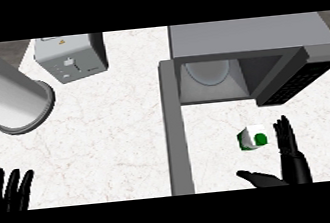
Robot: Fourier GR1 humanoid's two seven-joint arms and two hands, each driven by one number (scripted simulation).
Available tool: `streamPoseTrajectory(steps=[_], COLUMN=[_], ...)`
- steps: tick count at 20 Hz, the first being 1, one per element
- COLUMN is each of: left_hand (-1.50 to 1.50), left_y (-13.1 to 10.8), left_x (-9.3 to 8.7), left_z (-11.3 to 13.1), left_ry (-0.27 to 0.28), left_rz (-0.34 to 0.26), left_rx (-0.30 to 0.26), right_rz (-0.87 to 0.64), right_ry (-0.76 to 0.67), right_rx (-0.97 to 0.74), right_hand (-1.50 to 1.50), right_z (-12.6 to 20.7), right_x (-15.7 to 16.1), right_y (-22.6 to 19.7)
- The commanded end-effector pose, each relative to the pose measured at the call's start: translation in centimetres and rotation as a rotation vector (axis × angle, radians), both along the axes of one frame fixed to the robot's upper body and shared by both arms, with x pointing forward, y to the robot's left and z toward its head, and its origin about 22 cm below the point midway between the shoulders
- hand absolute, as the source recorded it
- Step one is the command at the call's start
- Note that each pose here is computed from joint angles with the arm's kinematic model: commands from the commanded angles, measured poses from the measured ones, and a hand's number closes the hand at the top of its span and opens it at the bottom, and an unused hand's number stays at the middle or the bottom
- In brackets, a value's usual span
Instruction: Pick up the milk, place it into the microwave and close the microwave
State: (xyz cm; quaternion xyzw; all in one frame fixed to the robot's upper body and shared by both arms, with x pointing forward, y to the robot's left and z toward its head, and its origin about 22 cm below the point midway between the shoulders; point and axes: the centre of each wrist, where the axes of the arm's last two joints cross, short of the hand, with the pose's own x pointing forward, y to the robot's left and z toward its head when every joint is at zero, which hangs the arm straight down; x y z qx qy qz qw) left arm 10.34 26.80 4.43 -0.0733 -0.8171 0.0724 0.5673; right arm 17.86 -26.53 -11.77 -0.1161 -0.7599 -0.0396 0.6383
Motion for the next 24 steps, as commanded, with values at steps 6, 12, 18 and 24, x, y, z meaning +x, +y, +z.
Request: streamPoseTrajectory(steps=[6,12,18,24], left_hand=[-1.50,-1.50,-1.50,-1.50], left_y=[0.4,-1.2,1.4,-0.1], left_x=[-0.6,-2.0,-1.3,-2.7], left_z=[-1.8,-0.9,0.1,-2.2], left_ry=[0.006,0.013,-0.007,0.018], left_rz=[0.003,0.004,0.017,0.004], left_rx=[0.003,-0.005,0.008,-0.003], right_rz=[0.005,0.018,0.061,0.089], right_ry=[-0.028,-0.001,-0.033,-0.053], right_rx=[-0.006,-0.038,-0.053,-0.013], right_hand=[-1.50,-1.50,-1.50,-1.50], right_z=[-2.9,-5.3,-4.5,-6.0], right_x=[0.4,0.2,2.0,1.2], right_y=[-2.5,-2.9,-2.9,-1.1])
